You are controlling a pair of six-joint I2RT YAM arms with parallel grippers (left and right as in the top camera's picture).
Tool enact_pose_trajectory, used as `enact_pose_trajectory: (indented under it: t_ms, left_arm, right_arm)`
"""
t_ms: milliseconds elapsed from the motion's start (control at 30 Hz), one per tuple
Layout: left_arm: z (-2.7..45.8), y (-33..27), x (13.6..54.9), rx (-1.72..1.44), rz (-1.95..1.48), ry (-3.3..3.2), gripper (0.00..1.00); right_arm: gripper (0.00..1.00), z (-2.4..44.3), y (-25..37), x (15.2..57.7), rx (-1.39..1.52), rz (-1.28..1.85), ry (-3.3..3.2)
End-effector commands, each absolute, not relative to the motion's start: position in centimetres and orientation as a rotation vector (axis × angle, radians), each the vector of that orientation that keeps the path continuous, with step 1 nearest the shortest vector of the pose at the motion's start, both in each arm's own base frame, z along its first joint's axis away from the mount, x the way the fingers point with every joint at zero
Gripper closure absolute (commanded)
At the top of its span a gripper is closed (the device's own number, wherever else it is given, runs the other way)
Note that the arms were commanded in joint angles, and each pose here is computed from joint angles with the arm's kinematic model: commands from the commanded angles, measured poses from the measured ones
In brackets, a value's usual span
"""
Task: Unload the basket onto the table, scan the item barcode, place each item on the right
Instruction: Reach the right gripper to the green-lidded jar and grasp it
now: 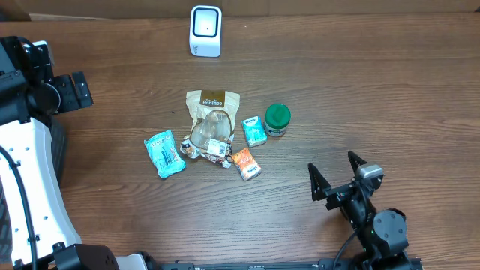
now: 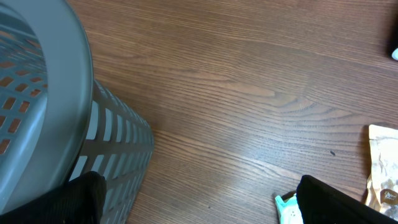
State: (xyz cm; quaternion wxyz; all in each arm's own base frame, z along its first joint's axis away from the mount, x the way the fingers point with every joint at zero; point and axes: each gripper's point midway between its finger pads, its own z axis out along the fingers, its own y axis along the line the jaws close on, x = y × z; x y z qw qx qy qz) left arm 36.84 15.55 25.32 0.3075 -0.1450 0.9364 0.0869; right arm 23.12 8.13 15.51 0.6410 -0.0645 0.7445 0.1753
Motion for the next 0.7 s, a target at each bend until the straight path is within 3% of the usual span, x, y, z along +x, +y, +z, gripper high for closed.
enact_pose_trajectory:
  t_ms: [0, 300, 667]
  left_arm:
    - [25.1, 16.1, 36.6, -0.369, 0.254, 2.489, 0.0]
    - [25.1, 16.0, 36.6, -0.368, 0.254, 2.489, 0.0]
    - [25.1, 16.0, 36.6, -0.368, 0.254, 2.489, 0.0]
  right_arm:
    - [0.0, 19.7, 8.4, 22.6, -0.165, 0.425, 1.684]
    - [0.0, 26.6, 9.1, 23.6, -0.19, 0.416, 1.875]
    - [0.0, 30.7, 11.0, 29.5, -0.202, 0.351, 2.311]
